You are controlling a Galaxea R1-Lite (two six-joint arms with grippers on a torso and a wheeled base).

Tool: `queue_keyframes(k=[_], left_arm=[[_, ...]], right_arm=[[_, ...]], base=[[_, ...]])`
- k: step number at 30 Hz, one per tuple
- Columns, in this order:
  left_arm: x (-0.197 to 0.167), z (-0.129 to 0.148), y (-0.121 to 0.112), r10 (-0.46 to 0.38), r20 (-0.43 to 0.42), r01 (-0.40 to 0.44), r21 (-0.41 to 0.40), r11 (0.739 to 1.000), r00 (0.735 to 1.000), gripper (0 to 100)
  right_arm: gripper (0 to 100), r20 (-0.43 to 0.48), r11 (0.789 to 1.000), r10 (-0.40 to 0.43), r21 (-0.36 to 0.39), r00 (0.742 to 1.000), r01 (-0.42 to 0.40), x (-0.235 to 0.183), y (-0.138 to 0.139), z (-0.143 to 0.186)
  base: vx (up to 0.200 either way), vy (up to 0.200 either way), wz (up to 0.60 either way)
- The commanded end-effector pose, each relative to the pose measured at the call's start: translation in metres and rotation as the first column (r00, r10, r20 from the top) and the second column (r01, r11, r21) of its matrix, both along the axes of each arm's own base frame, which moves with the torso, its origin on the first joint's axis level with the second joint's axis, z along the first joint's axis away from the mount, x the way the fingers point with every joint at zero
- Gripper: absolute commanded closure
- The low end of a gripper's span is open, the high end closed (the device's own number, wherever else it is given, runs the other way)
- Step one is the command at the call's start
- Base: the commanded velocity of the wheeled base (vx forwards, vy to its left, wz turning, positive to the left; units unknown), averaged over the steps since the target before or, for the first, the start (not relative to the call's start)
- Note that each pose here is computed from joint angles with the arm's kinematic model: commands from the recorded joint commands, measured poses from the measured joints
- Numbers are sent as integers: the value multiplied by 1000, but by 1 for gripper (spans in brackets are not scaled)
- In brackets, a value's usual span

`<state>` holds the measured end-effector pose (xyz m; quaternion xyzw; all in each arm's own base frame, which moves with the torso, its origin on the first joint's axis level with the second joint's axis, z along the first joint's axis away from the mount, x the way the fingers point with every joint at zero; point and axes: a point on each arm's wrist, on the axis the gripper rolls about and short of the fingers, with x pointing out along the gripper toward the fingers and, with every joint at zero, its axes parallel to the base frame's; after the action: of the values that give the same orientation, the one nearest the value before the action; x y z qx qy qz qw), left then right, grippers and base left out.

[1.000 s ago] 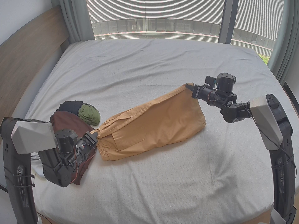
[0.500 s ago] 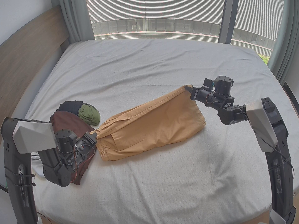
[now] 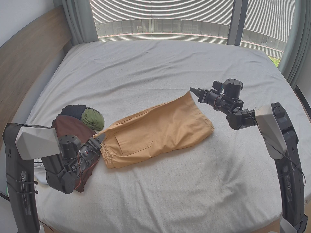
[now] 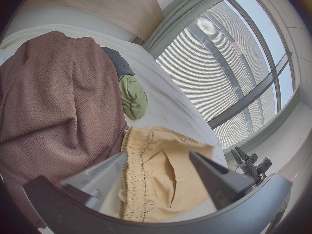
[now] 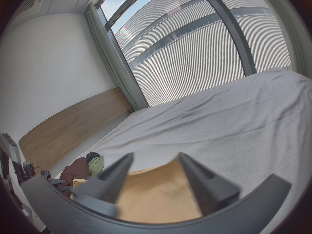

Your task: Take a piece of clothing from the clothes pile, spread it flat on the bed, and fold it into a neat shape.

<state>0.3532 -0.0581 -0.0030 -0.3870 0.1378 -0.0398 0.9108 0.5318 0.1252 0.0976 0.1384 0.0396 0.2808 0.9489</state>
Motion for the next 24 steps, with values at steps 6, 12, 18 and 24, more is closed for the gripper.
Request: queue_keyframes(k=[6,12,18,24], left_arm=[[10,3,2,70,40,-71,7,997,997,0],[3,9,-6,44,40,-45,7,999,998,0],[-7,30,-15,11,77,-11,-2,1000,997,0],[-26,62,-30,-62,146,59,25,998,987,0]], right_arm=[[0,3,998,-33,47,999,33,3,9,-2],[0,-31,999,-36,37,999,37,-19,9,18],[0,-185,994,21,108,982,-1,-69,6,39],[0,-210,994,27,110,977,-3,-107,-6,46]], base=[[0,0,0],[0,0,0],[0,0,0],[0,0,0]])
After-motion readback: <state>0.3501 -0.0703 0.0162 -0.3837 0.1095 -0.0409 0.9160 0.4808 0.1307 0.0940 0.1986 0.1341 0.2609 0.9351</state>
